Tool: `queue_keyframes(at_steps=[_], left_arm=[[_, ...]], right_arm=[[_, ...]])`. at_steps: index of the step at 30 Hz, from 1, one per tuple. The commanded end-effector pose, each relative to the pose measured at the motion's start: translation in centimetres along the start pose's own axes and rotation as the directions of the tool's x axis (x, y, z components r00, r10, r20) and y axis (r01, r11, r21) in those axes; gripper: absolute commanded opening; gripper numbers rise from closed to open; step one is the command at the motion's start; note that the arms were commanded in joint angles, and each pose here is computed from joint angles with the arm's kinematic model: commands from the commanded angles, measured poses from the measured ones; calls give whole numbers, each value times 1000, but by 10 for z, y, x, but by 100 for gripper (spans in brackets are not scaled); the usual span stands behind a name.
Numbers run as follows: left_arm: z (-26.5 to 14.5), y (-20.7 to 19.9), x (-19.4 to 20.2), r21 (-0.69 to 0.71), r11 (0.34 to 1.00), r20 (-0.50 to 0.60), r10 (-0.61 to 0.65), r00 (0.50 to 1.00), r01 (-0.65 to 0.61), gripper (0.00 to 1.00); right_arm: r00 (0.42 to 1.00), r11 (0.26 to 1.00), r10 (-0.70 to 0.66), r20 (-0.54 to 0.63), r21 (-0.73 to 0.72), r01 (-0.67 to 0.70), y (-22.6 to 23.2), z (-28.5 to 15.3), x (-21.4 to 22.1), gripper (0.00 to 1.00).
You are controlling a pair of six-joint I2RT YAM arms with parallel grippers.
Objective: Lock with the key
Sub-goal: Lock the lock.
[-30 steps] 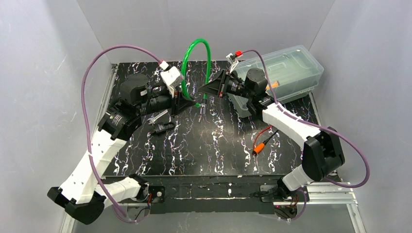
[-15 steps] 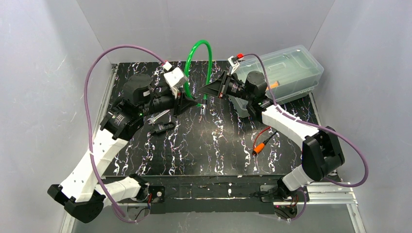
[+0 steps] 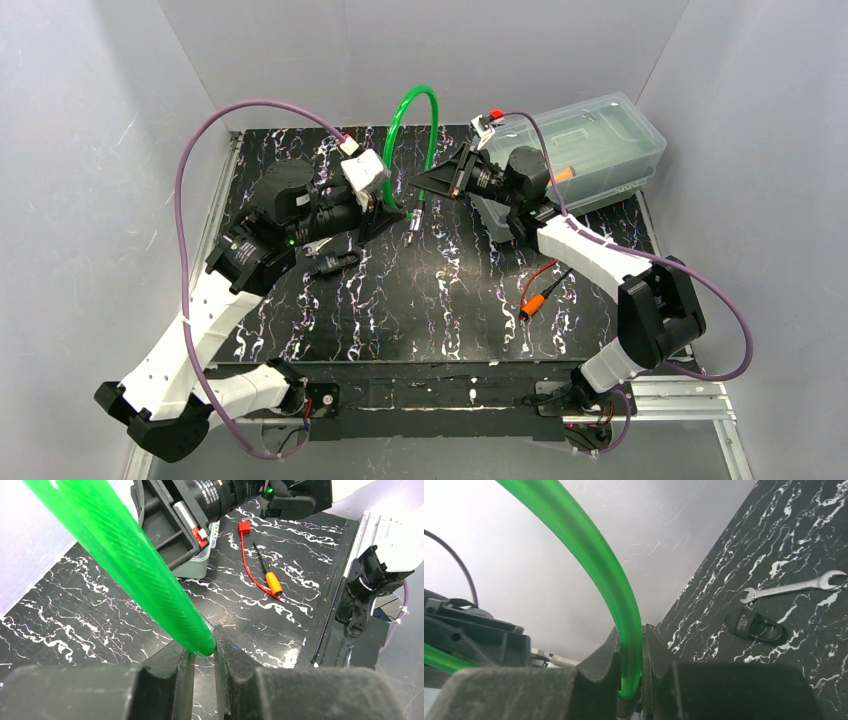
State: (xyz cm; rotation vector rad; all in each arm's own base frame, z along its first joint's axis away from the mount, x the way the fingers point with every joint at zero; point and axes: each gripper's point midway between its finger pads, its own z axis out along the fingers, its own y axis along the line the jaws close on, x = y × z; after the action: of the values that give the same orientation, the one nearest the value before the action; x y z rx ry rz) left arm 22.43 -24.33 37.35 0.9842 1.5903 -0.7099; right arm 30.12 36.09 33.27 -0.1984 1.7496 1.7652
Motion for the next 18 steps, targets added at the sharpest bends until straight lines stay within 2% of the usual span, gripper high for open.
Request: queue_keyframes(at_steps=[1,9,18], left_arm=[[-3,1,16,-15,1000,-45,15,999,-16,0],[-1,-4,20,9,1000,-54,2,999,-2,0],[19,20,12,-82,995,-46,-57,997,53,0]], right_arm=[[997,988,-45,57,-148,53,51,-6,-21,1],[997,985,-56,56,-161,64,55,-7,-23,1],[997,982,-70,15,-176,72,58,-5,-6,1]])
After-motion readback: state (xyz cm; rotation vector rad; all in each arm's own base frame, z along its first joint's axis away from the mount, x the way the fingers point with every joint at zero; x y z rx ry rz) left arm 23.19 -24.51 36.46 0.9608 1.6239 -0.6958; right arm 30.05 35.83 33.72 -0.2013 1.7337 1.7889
